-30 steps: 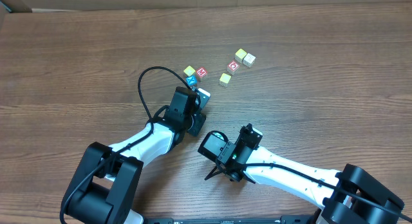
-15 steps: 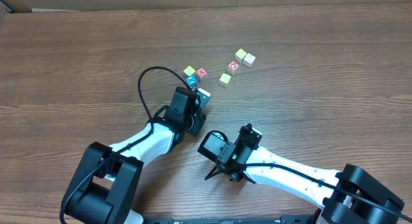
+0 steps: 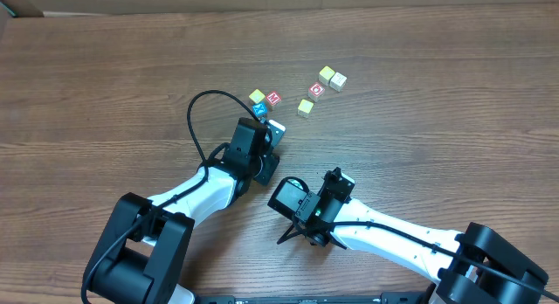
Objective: Flip 3 blocks
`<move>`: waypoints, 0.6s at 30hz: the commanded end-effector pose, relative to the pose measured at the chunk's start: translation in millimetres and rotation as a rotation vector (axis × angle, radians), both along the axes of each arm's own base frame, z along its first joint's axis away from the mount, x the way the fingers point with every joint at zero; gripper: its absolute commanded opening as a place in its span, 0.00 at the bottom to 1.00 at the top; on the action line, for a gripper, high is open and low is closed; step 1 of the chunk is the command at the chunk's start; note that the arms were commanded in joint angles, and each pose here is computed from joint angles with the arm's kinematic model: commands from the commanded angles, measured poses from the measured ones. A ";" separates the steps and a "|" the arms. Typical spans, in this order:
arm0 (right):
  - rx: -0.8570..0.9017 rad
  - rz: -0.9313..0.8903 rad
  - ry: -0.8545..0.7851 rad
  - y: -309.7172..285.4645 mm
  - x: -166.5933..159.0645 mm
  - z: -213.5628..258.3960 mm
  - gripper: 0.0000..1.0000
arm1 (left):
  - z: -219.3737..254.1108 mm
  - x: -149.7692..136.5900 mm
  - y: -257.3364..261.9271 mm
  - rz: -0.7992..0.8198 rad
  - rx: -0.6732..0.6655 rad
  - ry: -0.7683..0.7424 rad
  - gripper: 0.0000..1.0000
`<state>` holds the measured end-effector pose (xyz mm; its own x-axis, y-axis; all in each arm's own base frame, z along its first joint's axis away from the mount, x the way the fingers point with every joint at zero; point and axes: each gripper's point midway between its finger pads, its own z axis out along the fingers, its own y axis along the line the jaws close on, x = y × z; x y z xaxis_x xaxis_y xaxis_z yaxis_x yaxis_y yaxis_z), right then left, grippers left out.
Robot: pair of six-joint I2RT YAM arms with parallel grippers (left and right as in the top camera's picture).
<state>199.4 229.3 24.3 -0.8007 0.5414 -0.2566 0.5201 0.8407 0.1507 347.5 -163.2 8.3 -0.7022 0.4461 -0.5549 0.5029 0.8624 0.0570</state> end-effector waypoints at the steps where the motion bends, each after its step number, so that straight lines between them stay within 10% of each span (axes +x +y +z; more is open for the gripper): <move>1: -0.003 -0.007 0.009 -2.8 -0.2 -3.8 0.04 | -7.9 -4.0 3.1 0.011 0.007 0.022 0.04; 18: 0.002 -0.007 0.005 -1.4 0.7 -3.5 0.04 | -7.9 -4.0 3.1 0.012 0.007 0.022 0.04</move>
<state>199.0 231.9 24.1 -0.8028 0.5431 -0.2459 0.5194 0.8396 0.1587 347.5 -163.2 8.3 -0.7022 0.4461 -0.5549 0.5029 0.8624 0.0570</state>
